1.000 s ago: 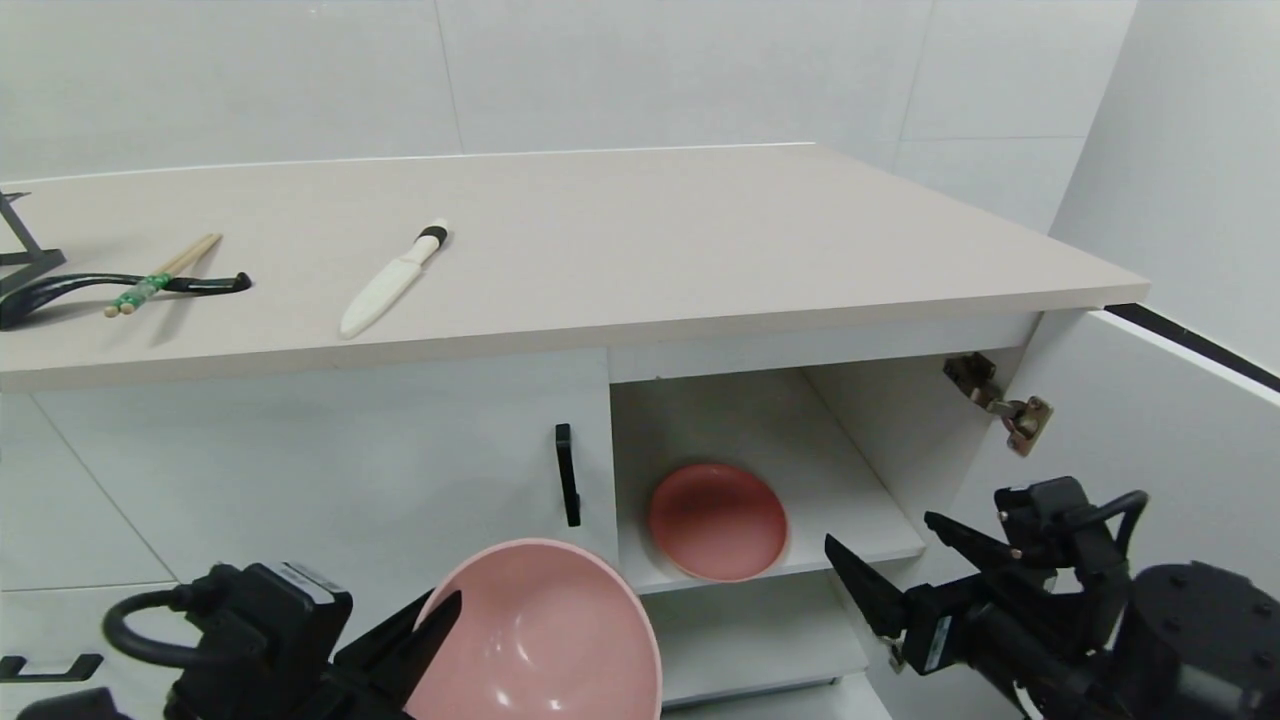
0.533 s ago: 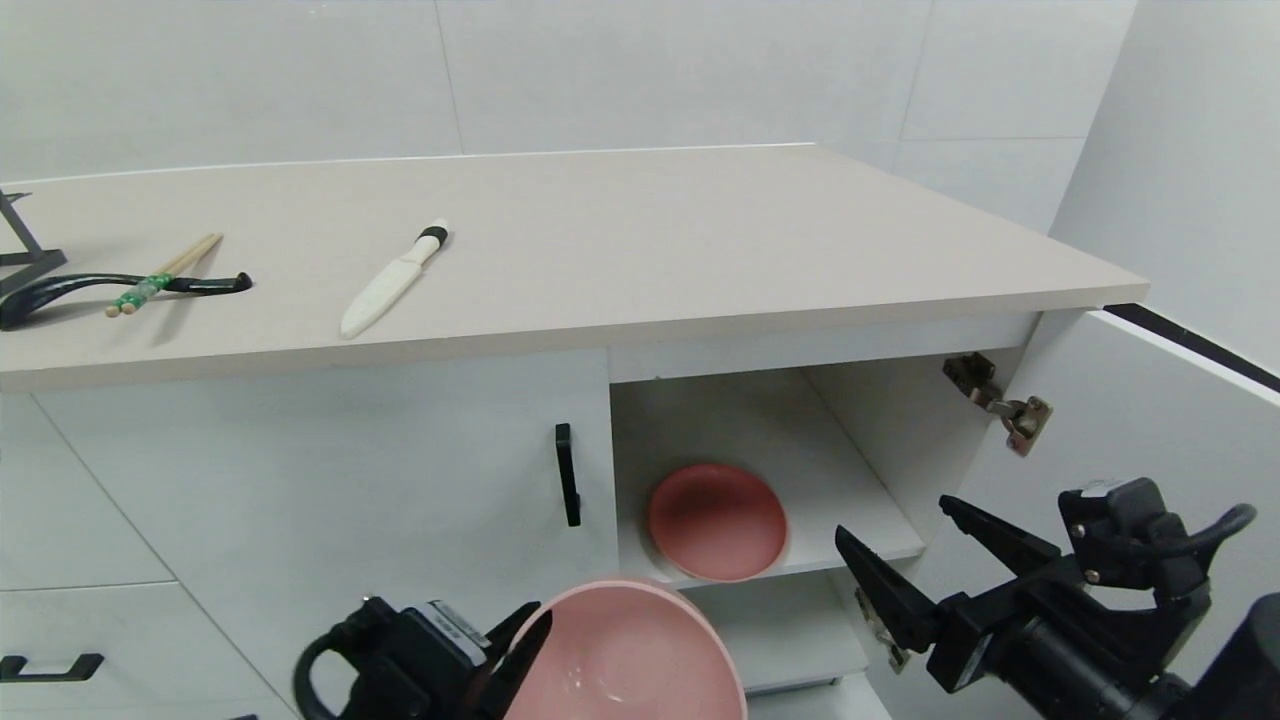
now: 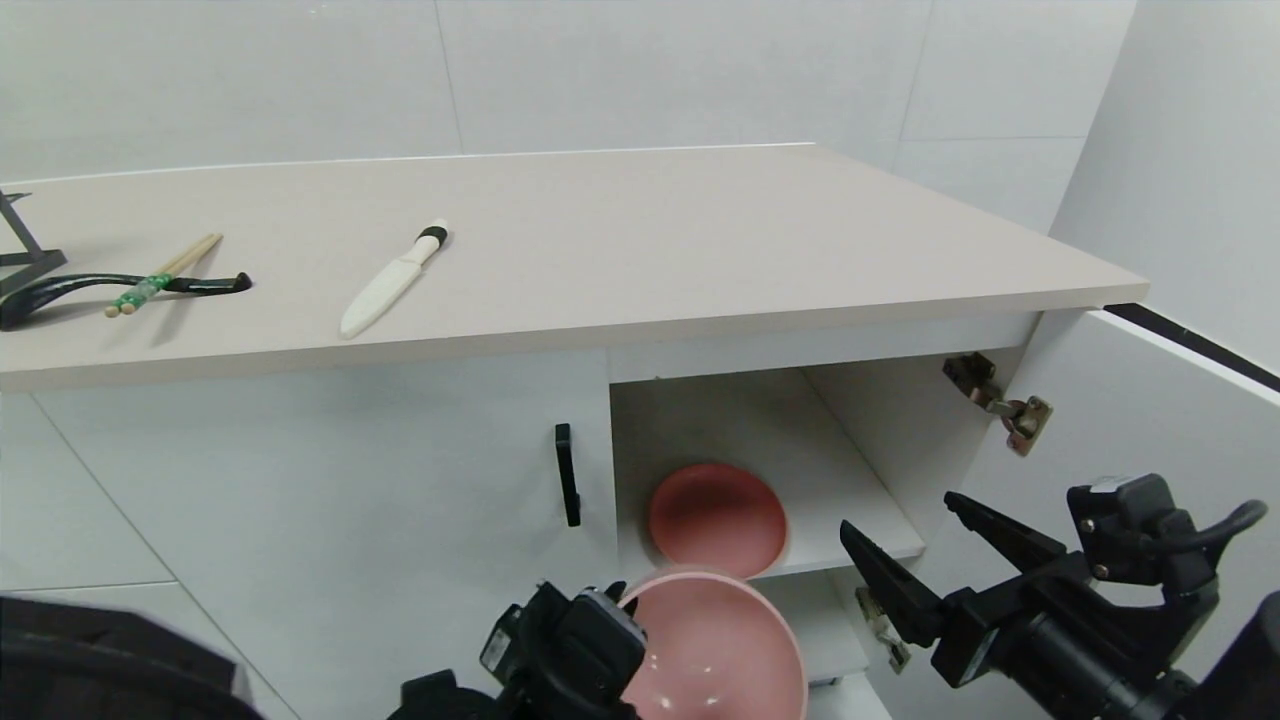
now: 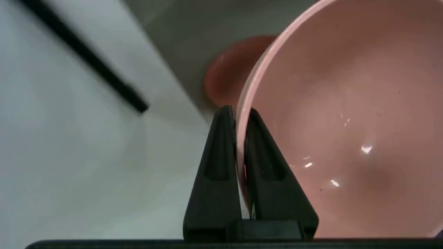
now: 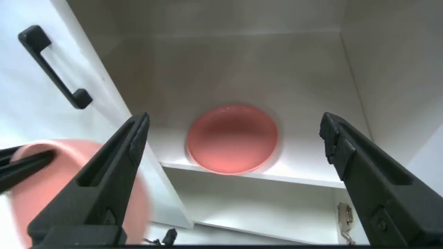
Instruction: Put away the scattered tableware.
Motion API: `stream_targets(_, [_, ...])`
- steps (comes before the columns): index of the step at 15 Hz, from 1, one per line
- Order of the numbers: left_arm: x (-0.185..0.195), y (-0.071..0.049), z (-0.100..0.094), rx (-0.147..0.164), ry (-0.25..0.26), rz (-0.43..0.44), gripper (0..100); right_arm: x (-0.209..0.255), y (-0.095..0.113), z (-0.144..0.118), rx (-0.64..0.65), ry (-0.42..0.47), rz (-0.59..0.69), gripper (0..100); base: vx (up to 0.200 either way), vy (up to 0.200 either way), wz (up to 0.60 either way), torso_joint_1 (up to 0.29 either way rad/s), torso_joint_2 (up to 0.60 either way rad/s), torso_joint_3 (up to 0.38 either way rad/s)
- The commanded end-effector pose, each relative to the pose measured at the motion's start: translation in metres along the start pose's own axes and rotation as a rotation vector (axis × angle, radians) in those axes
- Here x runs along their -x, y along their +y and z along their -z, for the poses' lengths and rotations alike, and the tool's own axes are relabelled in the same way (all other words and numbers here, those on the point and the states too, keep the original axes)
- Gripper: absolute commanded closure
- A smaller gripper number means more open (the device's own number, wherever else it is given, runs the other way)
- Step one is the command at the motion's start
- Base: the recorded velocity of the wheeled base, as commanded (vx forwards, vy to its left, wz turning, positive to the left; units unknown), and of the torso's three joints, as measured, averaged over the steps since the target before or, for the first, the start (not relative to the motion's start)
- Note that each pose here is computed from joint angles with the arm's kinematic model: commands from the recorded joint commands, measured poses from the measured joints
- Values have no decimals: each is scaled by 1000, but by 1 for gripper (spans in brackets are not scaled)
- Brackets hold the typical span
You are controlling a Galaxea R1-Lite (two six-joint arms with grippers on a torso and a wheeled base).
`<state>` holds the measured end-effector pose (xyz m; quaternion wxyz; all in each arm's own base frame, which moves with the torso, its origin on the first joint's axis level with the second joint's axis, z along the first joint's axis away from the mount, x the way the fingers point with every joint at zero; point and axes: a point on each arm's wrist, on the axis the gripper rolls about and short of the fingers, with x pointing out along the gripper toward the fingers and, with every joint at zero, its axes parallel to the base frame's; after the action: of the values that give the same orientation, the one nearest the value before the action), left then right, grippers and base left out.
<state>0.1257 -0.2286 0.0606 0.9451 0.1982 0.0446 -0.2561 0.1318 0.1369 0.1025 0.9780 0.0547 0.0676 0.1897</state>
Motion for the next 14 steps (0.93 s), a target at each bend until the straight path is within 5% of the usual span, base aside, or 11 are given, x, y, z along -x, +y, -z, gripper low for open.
stream_targets(1, [-38, -16, -1, -63, -22, -34, 100, -1, -1, 1, 0, 3, 5, 0, 0, 0, 0, 0, 0, 0])
stream_targets(3, [-62, -26, -8, -42, -63, -60, 100, -1, -2, 0, -4, 2, 11, 0, 0, 0, 0, 0, 0, 0])
stream_targets(7, [-90, -26, -19, -18, -117, -117, 100, -2, -2, 1, -4, 5, 11, 0, 0, 0, 0, 0, 0, 0])
stream_targets(10, [-98, -34, -42, 80, -205, -118, 100, -3, -4, 1, -7, 7, 26, 0, 0, 0, 0, 0, 0, 0])
stream_targets(13, [-88, -45, -48, 165, -229, -72, 100, -7, -12, 0, -12, 2, 71, 0, 0, 0, 0, 0, 0, 0])
stream_targets(14, [-87, -44, -50, 172, -234, -74, 100, -8, -14, 1, -11, 6, 84, 0, 0, 0, 0, 0, 0, 0])
